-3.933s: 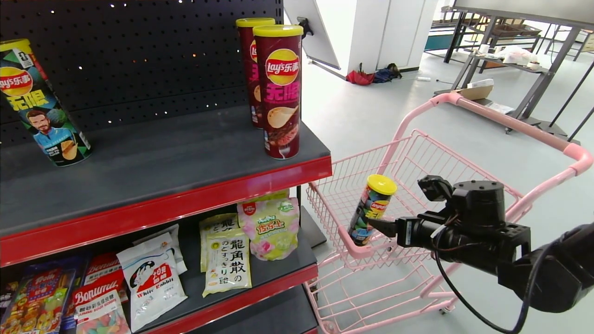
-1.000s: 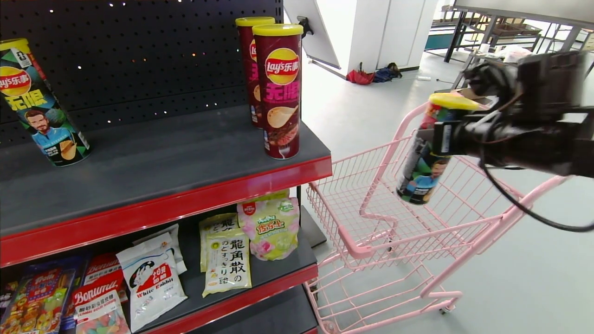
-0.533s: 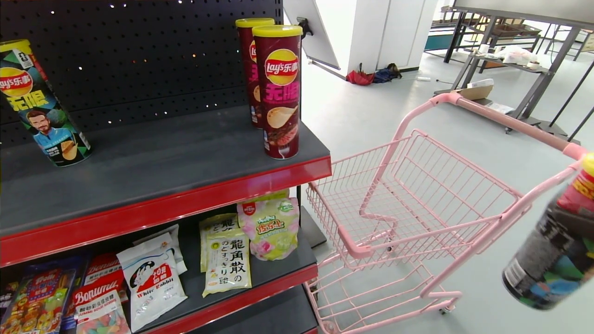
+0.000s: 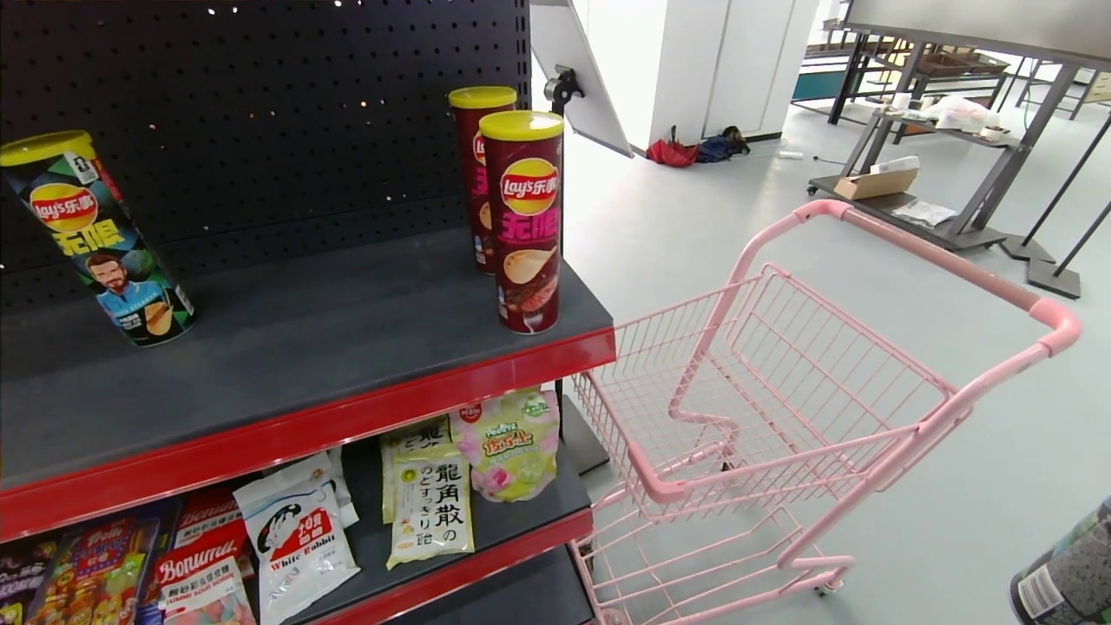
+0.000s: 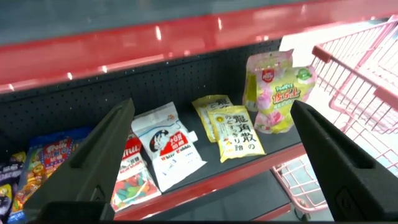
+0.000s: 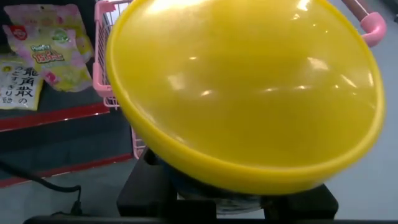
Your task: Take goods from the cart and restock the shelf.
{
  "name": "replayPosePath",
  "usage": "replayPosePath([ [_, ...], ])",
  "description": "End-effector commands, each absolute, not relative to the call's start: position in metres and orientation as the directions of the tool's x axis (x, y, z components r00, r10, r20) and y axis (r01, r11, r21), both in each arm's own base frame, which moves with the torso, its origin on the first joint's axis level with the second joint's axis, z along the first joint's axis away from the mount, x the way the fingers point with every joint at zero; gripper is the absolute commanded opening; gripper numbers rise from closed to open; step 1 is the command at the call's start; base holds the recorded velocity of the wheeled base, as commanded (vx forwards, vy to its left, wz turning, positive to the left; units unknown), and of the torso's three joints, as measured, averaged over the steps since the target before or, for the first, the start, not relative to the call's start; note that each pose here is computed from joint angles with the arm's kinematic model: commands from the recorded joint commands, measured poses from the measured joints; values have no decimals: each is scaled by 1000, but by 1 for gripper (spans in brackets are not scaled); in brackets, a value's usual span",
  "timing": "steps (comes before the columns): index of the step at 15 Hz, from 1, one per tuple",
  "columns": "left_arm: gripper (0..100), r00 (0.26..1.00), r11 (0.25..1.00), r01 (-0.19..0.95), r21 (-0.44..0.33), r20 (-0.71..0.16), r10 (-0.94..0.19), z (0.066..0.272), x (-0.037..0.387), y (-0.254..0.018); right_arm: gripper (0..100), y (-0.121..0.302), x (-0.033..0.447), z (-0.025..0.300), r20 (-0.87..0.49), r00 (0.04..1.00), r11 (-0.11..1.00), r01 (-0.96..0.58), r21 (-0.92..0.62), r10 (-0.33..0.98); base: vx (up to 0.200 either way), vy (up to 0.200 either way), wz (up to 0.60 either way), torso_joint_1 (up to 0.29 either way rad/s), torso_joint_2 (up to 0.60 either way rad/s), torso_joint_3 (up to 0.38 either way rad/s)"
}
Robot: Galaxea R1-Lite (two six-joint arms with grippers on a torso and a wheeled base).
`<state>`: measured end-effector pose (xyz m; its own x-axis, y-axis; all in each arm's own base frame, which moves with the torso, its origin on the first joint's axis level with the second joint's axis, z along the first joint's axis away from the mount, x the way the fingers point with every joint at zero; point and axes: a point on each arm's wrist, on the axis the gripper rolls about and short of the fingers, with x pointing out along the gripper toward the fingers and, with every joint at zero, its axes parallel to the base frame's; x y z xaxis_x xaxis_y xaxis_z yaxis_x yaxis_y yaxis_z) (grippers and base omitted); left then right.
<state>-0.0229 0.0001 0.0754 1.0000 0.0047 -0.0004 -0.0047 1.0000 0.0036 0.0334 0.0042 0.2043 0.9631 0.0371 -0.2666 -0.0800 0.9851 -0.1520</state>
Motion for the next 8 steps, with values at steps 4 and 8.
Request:
replayPosePath([
  [4,100,1000,1000,-5,3,-2,5,75,-23,0,0,3,30,196,-277,960,984,-84,-155,38,0,0,0,222,-577,-355],
  [8,100,1000,1000,-5,3,-2,5,75,-23,0,0,4,31,192,-292,956,984,-86,-159,36,0,0,0,178,-416,-255],
])
